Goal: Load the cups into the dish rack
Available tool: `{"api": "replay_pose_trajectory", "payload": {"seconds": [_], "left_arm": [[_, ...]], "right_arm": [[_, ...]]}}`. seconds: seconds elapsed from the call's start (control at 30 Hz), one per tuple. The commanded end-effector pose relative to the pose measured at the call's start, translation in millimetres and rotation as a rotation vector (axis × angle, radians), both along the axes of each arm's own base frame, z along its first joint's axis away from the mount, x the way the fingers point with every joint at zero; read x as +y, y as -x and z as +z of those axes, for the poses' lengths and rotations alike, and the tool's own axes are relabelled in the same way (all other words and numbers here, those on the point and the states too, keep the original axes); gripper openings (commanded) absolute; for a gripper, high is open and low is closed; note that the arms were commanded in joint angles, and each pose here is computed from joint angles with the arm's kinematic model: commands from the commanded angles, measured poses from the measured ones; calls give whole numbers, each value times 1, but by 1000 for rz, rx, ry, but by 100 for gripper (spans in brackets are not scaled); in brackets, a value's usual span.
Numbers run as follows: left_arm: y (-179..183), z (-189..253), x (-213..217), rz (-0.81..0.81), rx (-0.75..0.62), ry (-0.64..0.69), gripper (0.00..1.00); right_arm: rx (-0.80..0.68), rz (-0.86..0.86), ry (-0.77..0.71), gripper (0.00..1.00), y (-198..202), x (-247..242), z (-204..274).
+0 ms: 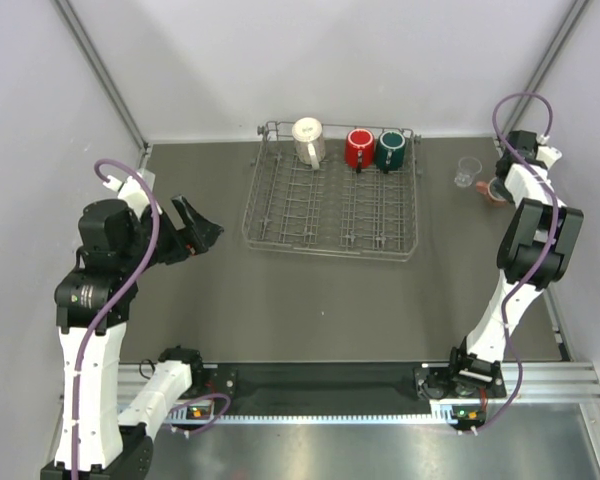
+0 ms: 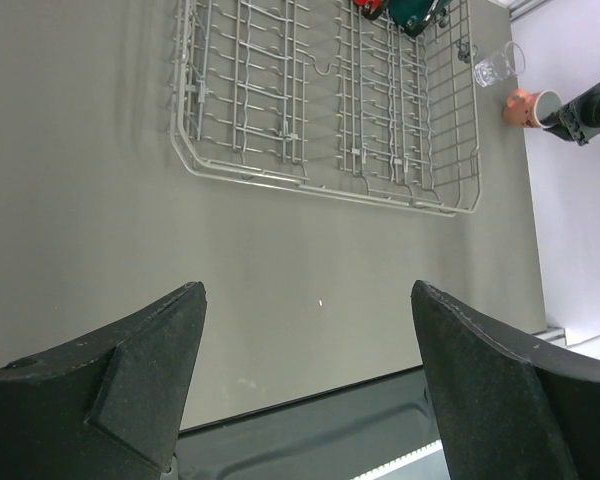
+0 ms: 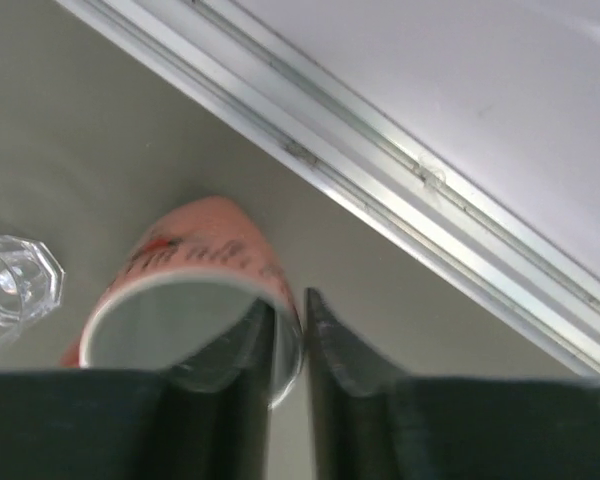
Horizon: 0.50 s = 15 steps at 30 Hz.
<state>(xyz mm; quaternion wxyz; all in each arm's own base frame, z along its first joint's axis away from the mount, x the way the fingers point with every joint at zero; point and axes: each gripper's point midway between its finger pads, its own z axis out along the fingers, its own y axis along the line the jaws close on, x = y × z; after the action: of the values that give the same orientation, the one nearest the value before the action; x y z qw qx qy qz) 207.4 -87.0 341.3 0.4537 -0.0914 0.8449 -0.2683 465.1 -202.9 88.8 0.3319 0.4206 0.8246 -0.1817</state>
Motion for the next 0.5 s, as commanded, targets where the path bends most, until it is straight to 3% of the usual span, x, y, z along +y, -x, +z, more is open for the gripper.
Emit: {"api": "replay_pose_trajectory", "payload": {"seconds": [0.0,0.03,0.07,0.3,0.47], "left_arm": [[0,16,-2,-9,-40,10,88],[0,17,-3,-11,-40,14,88],[0,19,-3,-11,-43,18,88],[-12,31,-16,-50,-41,92,88],[-24,44,-47,-137,-13,308,87]], "right_arm": [[-73,-12,66,13,-16,-18,30],[-70,4,79,3,-15,-19,35],[-71,11,83,0,-15,-18,39],[-156,97,16,0,0,14,74],[-345,233,-64,0,12,69,134]]}}
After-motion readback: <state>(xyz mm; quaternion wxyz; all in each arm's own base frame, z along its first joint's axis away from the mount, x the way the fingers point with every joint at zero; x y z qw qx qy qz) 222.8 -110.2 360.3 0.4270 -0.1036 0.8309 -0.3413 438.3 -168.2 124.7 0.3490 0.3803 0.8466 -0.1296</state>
